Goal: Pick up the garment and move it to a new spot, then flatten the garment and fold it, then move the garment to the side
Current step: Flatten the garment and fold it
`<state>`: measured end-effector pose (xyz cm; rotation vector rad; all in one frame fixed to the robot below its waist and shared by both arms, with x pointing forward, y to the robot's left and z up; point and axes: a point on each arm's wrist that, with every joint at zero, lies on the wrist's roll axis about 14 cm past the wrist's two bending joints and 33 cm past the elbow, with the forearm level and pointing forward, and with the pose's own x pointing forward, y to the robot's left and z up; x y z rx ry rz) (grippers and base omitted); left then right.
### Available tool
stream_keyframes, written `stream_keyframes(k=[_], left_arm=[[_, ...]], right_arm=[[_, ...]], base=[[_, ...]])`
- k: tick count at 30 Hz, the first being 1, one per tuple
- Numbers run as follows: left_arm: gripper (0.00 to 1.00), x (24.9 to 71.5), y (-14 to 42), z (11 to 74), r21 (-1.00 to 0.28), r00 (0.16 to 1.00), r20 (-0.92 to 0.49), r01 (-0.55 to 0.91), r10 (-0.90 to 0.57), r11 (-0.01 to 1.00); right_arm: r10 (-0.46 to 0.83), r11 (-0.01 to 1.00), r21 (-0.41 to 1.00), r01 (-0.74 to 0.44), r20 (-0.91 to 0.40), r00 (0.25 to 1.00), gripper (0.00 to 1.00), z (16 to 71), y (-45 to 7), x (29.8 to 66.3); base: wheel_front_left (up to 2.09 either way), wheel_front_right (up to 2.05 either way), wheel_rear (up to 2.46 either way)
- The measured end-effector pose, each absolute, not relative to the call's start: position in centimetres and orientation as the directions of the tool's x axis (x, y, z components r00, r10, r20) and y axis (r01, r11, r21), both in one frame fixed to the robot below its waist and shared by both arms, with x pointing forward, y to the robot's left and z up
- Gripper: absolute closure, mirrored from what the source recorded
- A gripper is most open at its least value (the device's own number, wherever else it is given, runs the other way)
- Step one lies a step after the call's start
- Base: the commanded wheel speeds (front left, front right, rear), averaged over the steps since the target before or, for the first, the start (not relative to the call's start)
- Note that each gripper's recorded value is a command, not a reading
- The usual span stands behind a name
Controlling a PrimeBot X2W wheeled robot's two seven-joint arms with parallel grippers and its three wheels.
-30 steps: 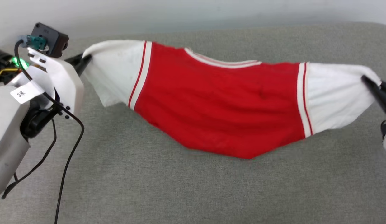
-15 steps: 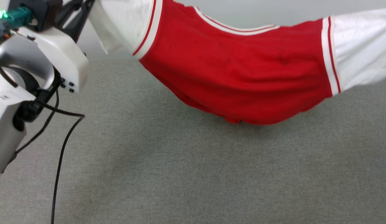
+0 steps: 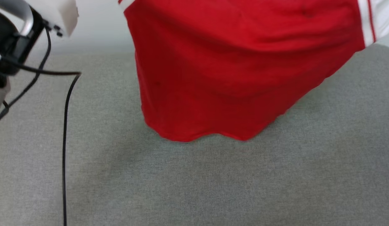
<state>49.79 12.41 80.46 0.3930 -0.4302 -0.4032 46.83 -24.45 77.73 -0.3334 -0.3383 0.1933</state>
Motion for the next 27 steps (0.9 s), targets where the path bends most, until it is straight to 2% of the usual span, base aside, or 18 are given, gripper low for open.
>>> stream_keyframes(k=[6, 19, 27], left_arm=[[1.0, 52.8, 12.5, 81.8, 0.433, 0.827, 0.355, 0.267, -0.435, 0.861], [1.0, 63.1, 13.9, 80.9, 0.411, 0.853, 0.379, 0.192, -0.359, 0.891], [1.0, 67.2, 14.1, 80.7, 0.375, 0.845, 0.422, 0.168, -0.329, 0.912]], right_arm=[[0.241, 0.919, -0.374, -0.121, 0.293, 0.925, 1.0, 79.1, -24.0, 50.2], [0.206, 0.911, -0.403, -0.087, 0.262, 0.943, 1.0, 78.6, -23.6, 61.0], [0.185, 0.918, -0.392, -0.051, 0.311, 0.932, 1.0, 79.3, -23.3, 65.6]], base=[[0.0, 0.0, 0.0], [0.0, 0.0, 0.0], [0.0, 0.0, 0.0]])
